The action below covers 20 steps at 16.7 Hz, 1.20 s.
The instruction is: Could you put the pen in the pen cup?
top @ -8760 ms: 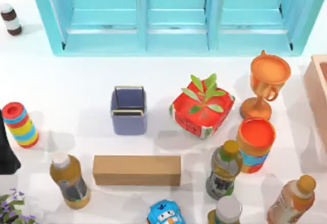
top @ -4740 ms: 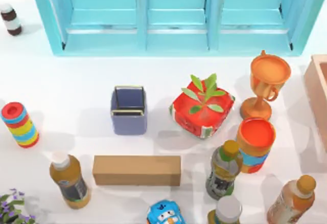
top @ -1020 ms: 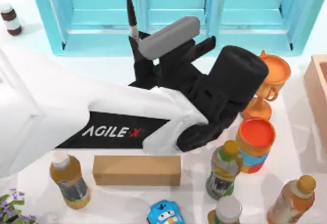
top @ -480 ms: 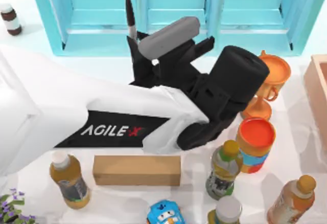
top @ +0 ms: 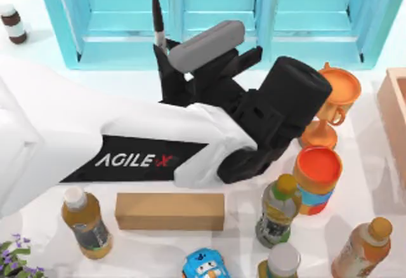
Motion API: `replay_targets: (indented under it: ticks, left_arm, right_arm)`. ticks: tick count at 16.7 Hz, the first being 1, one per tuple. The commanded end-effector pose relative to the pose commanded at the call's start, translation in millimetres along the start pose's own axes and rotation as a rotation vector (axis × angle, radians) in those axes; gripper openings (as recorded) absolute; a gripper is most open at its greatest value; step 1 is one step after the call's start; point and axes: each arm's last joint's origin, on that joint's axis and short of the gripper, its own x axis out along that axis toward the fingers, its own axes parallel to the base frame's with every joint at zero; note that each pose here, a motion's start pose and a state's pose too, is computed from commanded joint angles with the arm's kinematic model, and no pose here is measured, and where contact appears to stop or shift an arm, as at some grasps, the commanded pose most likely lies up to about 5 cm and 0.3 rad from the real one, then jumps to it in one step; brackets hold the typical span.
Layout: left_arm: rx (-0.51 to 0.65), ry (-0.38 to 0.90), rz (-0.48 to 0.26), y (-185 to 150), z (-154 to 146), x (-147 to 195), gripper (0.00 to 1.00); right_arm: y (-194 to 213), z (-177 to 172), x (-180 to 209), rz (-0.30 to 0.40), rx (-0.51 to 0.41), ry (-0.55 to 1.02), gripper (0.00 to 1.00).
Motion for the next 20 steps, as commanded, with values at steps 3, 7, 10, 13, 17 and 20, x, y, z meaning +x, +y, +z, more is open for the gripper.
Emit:
replay_targets:
  ticks: [3,7,10,13,17,20]
  left_arm:
    - [0.0,0.0,0.0,0.0,0.0,0.0,0.15]
    - [0.0,0.0,0.0,0.0,0.0,0.0,0.45]
    - [0.0,0.0,0.0,0.0,0.0,0.0,0.68]
    - [0.0,0.0,0.0,0.0,0.0,0.0,0.9]
    - [0.0,0.0,0.0,0.0,0.0,0.0,1.0]
    - [0.0,0.0,0.0,0.0,0.0,0.0,1.0]
  right_arm:
    - [0.0,0.0,0.0,0.0,0.0,0.0,1.0]
    - [0.0,0.0,0.0,0.0,0.0,0.0,1.0]
    - [0.0,0.0,0.0,0.0,0.0,0.0,1.0]
    - [0.0,0.0,0.0,0.0,0.0,0.0,1.0]
    - [0.0,0.0,0.0,0.0,0.0,0.0,1.0]
    - [0.0,0.0,0.0,0.0,0.0,0.0,1.0]
